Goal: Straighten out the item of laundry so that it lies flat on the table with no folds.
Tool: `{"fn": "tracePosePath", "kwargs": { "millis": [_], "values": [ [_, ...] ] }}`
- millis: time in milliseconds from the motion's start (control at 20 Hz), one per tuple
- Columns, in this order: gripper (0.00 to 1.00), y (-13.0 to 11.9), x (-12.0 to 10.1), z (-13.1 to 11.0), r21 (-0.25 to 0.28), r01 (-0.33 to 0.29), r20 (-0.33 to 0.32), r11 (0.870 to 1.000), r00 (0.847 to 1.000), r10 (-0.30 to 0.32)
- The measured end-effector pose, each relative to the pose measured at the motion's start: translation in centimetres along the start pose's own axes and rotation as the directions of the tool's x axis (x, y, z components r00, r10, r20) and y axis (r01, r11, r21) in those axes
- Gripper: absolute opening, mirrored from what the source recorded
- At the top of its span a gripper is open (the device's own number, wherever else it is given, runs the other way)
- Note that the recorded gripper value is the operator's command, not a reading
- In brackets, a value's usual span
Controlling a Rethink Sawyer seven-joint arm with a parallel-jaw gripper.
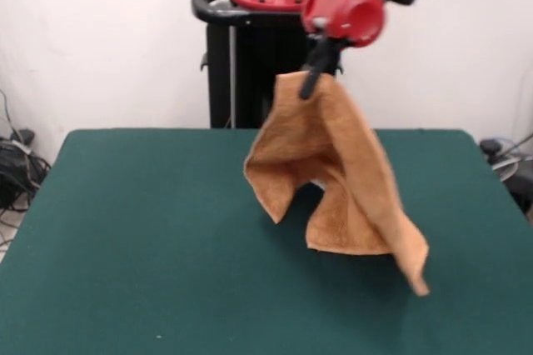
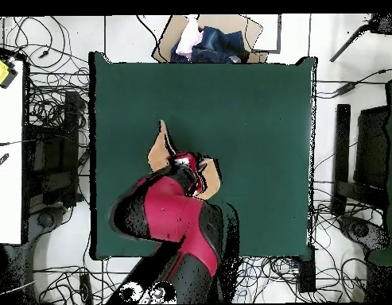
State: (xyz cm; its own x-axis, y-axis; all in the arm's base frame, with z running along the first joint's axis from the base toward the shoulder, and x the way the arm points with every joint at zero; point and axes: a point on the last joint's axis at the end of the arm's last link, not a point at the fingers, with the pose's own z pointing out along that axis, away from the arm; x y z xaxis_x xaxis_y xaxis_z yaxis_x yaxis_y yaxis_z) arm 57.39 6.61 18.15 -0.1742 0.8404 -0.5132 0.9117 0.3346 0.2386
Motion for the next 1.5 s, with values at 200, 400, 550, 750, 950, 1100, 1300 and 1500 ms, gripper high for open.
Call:
{"fn": "tracePosePath", "kwargs": {
  "millis": [200,400,550,750,950,1100,1300,1500],
  "values": [
    [0.00,1.7,1.7,-1.3,-0.076,0.025,-0.030,0.997,0.999,-0.027],
    [0.00,2.5,3.7,-2.4,-0.127,0.082,-0.030,0.989,0.996,-0.086],
    [0.00,2.9,4.6,-3.4,-0.137,0.094,-0.044,0.986,0.994,-0.101],
    [0.00,3.7,4.8,-8.0,-0.071,0.070,-0.124,0.995,0.989,-0.079],
    [0.00,3.7,4.0,-12.1,0.004,0.058,-0.178,0.998,0.982,-0.056],
    [0.00,3.7,3.3,-14.4,0.026,0.049,-0.201,0.998,0.979,-0.043],
    [0.00,4.3,1.9,-17.0,0.012,0.023,-0.222,1.000,0.975,-0.019],
    [0.00,5.2,0.2,-18.7,-0.028,-0.014,-0.234,1.000,0.972,0.007]
  ]
}}
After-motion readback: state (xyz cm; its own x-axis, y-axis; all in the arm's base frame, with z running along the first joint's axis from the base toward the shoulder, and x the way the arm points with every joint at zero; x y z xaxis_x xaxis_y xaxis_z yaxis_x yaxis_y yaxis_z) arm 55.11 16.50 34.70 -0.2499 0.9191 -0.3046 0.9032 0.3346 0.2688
